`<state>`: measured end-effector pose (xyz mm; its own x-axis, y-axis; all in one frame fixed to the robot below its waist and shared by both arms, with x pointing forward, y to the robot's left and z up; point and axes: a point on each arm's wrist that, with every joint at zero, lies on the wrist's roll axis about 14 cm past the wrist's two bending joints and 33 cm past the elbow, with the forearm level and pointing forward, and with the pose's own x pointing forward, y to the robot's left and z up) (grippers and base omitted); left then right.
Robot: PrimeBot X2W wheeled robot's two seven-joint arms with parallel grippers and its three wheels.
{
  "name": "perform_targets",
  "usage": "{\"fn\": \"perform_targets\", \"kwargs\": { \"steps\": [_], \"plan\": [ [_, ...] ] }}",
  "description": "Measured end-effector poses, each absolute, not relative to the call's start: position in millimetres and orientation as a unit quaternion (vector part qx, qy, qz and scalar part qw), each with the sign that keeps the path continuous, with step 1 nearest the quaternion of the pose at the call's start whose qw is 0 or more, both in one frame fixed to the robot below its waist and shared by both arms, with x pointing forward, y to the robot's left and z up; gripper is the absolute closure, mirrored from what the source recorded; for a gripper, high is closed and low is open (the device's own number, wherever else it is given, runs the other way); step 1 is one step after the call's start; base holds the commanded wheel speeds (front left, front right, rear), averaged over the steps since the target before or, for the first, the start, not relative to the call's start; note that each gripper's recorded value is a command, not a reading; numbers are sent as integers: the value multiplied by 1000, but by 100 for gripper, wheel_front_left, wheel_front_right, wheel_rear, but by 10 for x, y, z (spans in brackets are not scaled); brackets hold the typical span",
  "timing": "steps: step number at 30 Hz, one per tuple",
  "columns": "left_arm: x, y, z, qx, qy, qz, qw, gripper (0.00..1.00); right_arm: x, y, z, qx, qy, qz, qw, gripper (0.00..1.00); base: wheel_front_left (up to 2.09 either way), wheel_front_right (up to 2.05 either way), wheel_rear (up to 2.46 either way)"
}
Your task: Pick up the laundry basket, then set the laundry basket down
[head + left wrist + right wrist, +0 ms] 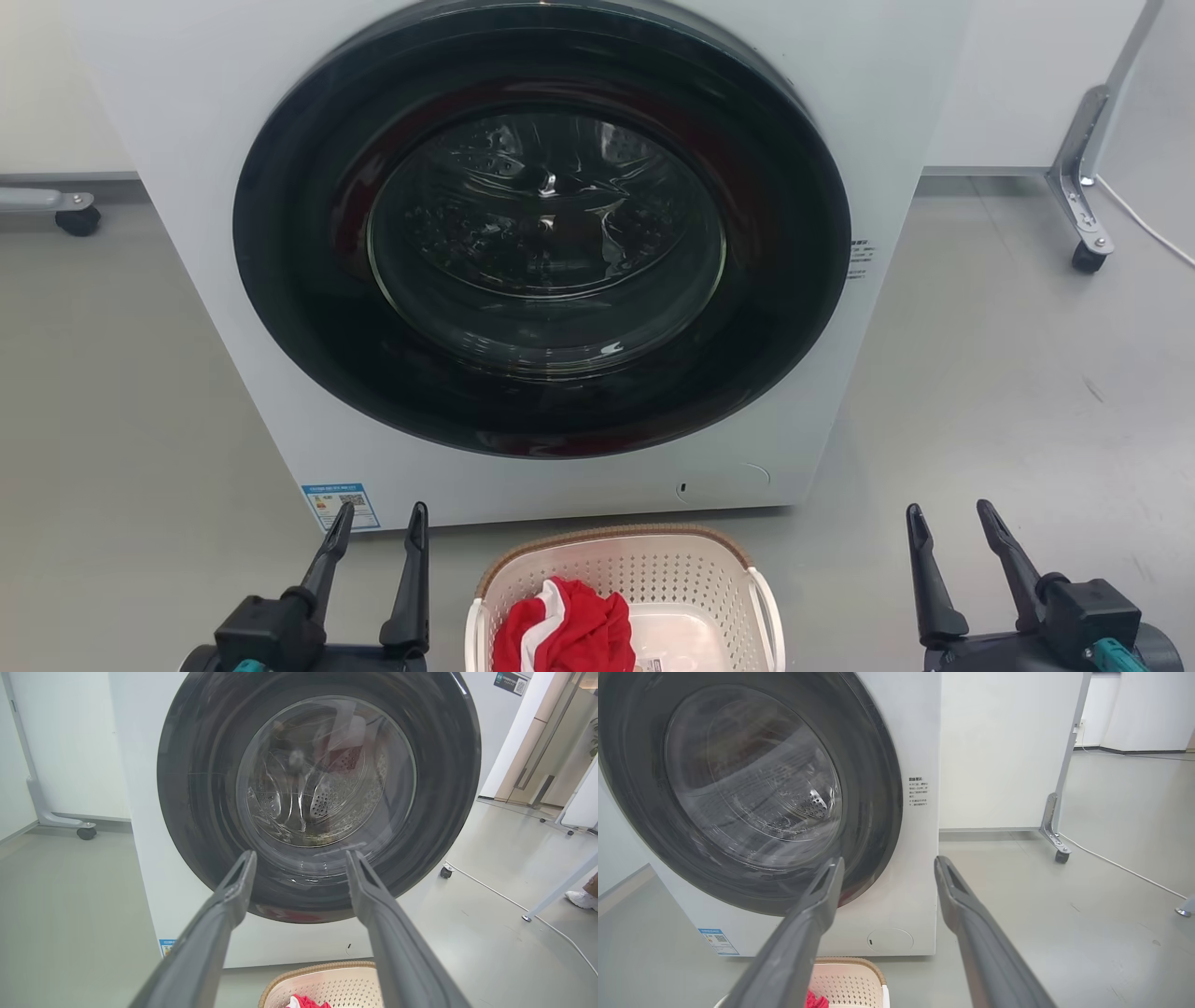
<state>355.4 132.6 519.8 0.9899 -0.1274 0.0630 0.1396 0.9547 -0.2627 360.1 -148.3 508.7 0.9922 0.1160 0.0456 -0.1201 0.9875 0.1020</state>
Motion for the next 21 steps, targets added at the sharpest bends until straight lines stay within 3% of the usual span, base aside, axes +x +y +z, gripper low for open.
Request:
{"fn": "perform_targets", "kwargs": {
  "steps": [21],
  "plan": [
    [3508, 1369, 5236, -103, -42, -51, 993, 0, 3559, -1480, 5114, 13, -38, 59, 997, 0, 0, 0, 0]
  ]
}}
